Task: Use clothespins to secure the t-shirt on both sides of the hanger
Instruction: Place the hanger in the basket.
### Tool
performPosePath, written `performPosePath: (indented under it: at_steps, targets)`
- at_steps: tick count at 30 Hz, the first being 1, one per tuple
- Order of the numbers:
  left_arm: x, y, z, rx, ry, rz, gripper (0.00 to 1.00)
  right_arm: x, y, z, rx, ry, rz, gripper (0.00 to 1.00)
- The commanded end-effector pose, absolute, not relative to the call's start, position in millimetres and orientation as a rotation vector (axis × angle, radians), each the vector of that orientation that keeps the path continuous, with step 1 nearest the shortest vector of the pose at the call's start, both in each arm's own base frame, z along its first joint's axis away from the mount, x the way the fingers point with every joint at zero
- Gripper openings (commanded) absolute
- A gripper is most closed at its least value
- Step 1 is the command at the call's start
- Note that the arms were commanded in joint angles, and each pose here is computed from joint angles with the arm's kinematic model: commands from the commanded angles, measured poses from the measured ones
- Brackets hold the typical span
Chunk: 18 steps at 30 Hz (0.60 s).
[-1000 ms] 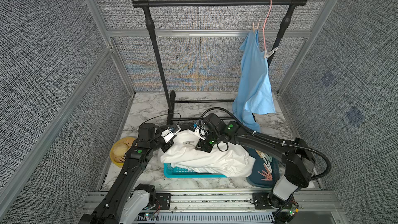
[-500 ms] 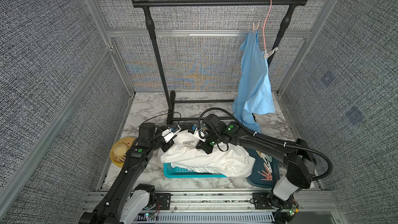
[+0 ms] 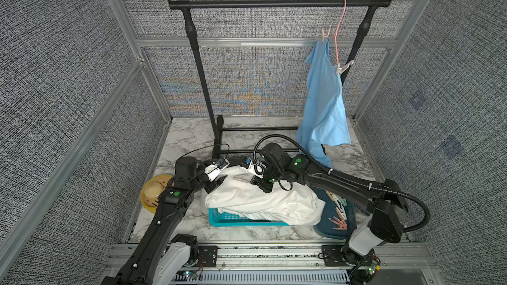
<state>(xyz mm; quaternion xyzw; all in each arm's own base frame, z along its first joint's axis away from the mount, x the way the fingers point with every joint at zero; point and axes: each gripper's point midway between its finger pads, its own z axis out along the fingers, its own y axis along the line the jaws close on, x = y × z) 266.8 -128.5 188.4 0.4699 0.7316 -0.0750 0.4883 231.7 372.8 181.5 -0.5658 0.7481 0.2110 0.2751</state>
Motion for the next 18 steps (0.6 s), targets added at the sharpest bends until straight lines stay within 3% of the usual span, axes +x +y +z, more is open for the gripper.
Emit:
performPosePath:
  at_steps: [1, 7, 18]
  targets:
    - [255.7, -138.9, 204.3, 1.195, 1.679, -0.227, 0.63, 236.2, 372.1, 194.7, -1.527, 1.943, 0.526, 0.0]
    - [228.3, -164.0, 223.2, 1.273, 1.513, -0.408, 0.64, 234.1, 372.2, 221.6, -1.543, 1.807, 0.512, 0.0]
    - [225.7, -176.3, 230.3, 1.323, 1.452, -0.453, 0.63, 227.2, 370.9, 241.9, -1.586, 1.645, 0.458, 0.0]
